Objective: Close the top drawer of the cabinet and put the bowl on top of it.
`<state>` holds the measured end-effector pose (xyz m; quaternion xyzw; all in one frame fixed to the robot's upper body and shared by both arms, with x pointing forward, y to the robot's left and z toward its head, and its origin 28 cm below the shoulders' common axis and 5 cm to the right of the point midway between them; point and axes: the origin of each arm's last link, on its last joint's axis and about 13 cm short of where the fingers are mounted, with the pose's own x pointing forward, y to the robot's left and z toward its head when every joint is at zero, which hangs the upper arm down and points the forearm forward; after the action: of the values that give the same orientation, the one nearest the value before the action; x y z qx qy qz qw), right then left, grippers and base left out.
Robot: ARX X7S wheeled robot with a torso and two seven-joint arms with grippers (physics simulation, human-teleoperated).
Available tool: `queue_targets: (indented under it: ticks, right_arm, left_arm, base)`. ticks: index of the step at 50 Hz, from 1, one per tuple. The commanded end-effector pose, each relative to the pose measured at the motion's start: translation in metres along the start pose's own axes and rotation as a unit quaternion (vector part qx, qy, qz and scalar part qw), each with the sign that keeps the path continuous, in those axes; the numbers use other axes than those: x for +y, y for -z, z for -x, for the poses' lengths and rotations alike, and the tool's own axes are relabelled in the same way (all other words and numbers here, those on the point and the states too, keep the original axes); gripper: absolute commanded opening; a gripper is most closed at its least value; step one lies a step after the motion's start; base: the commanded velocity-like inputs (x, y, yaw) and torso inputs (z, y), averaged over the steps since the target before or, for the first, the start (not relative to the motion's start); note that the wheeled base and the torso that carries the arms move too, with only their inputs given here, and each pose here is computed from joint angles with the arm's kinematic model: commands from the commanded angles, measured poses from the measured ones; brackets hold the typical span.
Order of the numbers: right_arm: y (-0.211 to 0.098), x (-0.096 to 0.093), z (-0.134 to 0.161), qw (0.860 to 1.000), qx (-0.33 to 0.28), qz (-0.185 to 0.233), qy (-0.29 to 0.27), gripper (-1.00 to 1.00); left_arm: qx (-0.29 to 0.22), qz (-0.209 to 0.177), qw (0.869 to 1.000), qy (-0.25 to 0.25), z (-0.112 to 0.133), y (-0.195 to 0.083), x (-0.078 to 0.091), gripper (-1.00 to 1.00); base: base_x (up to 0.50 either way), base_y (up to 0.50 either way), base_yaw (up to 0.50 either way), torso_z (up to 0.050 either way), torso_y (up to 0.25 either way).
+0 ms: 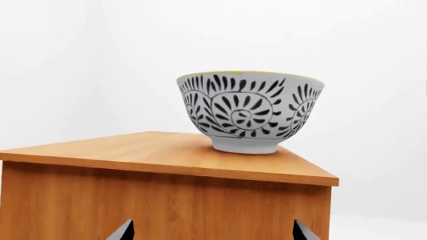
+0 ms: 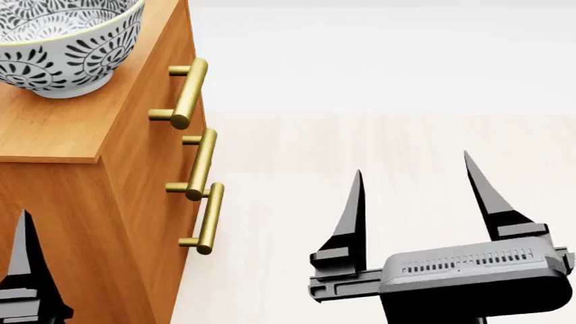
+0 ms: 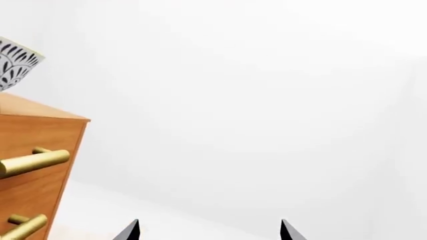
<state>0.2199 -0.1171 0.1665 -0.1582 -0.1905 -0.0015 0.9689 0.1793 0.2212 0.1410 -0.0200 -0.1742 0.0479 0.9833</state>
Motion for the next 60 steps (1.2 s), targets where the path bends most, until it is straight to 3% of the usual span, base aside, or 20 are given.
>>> queue_targets:
  ticks: [1, 7, 17, 60]
  right_arm:
    - [-0.008, 0.001, 0.008, 1.0, -0.026, -0.004, 0.013, 1.0]
    - [-0.017, -0.003, 0.014, 0.998, -0.047, -0.01, 0.029, 1.0]
    - [-0.041, -0.016, 0.034, 0.986, -0.133, -0.074, 0.065, 1.0]
    - [-0.063, -0.022, 0.058, 0.973, -0.201, -0.059, 0.097, 1.0]
  left_arm:
    - [-0.021, 0.001, 1.0, 0.0, 0.006, -0.007, 0.0, 1.0]
    - [-0.043, -0.001, 0.999, -0.012, 0.009, -0.015, 0.002, 1.0]
    - [-0.077, 0.001, 0.997, -0.025, 0.014, -0.026, 0.004, 1.0]
    - [-0.159, 0.013, 0.987, -0.017, 0.042, -0.058, 0.005, 1.0]
  base:
    - [0.0, 0.0, 0.0, 0.0, 0.0]
    - [0.0, 0.0, 0.0, 0.0, 0.0]
    - [0.0, 0.0, 0.0, 0.0, 0.0]
    - [0.0, 0.0, 0.0, 0.0, 0.0]
